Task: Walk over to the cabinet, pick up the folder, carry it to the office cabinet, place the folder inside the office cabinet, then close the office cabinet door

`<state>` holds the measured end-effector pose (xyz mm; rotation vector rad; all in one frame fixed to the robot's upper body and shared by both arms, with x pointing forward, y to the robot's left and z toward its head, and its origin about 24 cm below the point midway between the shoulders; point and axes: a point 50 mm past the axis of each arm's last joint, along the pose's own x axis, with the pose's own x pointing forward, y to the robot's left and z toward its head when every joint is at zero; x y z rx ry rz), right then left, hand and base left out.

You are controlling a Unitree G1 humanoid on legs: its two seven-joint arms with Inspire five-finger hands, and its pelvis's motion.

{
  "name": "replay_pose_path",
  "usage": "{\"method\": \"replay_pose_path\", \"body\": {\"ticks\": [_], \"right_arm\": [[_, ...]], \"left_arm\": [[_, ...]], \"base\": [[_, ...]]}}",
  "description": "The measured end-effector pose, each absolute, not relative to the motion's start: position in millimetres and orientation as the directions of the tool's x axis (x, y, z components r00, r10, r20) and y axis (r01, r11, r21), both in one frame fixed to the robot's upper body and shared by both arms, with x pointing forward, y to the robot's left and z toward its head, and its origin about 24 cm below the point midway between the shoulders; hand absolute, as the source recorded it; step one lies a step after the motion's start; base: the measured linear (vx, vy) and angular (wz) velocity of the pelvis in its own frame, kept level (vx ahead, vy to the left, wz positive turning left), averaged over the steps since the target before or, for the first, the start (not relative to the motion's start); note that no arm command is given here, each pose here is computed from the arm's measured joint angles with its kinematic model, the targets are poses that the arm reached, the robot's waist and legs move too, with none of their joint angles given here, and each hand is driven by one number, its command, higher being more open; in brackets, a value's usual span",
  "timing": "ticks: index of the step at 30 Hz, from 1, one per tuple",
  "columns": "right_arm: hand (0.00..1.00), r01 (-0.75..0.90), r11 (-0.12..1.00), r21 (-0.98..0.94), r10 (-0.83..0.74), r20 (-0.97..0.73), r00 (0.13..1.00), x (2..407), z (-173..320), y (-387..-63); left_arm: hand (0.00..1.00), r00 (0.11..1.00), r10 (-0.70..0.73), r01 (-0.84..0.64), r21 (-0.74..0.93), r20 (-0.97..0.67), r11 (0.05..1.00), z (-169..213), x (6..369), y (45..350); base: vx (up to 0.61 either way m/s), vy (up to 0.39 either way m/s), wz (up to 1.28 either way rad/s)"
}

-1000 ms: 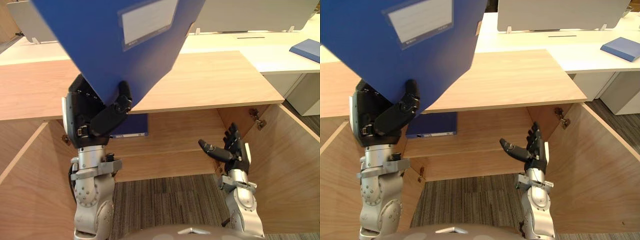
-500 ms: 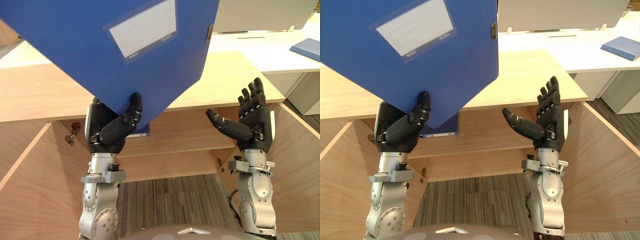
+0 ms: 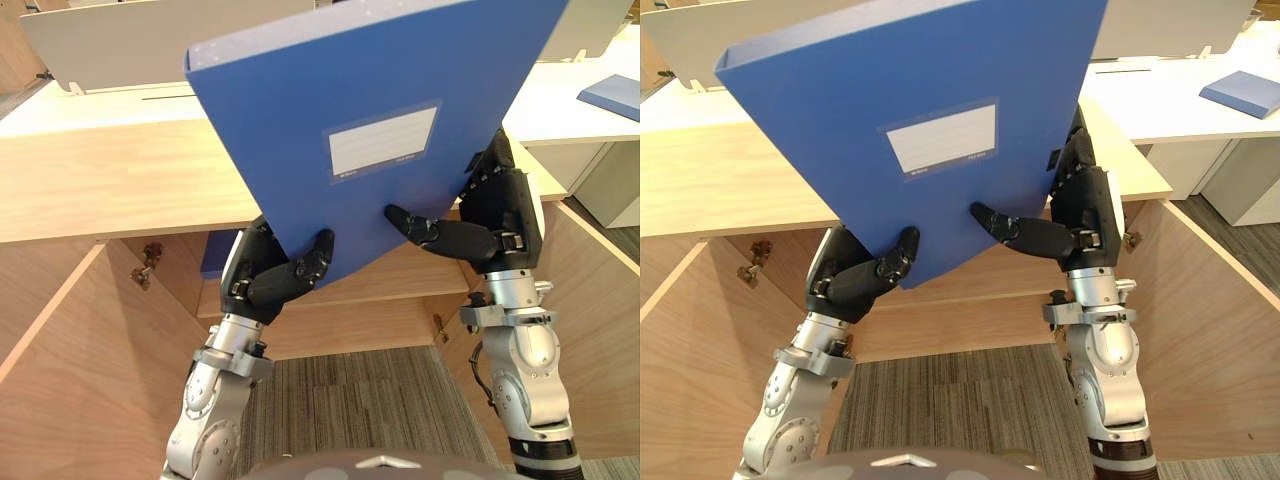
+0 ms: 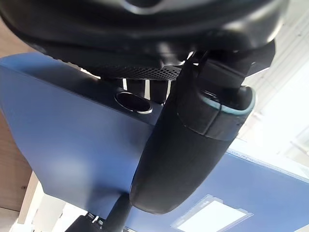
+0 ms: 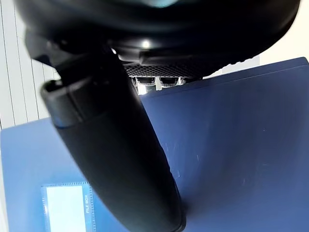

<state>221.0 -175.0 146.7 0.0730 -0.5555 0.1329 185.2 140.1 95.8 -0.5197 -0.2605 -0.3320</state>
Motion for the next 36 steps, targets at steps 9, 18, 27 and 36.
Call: {"method": "replay_pose_path", "body": {"ticks": [9, 18, 27, 36], "right_arm": [[0.00, -0.260, 0.963, -0.070, 0.265, 0.410, 0.873, 233, 130, -184], [0.00, -0.360, 0.928, -0.100, 0.374, 0.254, 0.892, 240, 110, -197], [0.00, -0.422, 0.903, -0.075, 0.429, 0.209, 0.879, 243, 99, -186], [0.00, -0.408, 0.913, -0.024, 0.402, 0.226, 0.887, 244, 94, -174]], "left_arm": [[0.00, 0.908, -0.313, 0.400, -0.356, 0.279, 0.845, 89, 189, 156], [0.00, 0.922, -0.322, 0.375, -0.292, 0.216, 0.880, 79, 193, 178], [1.00, 0.944, -0.240, 0.289, -0.219, 0.227, 0.932, 80, 209, 193], [1.00, 0.962, -0.163, 0.214, -0.231, 0.221, 0.949, 74, 212, 190]], "base": [[0.00, 0.000, 0.00], [0.00, 0.000, 0.00], [0.00, 0.000, 0.00], [0.00, 0.000, 0.00]]}}
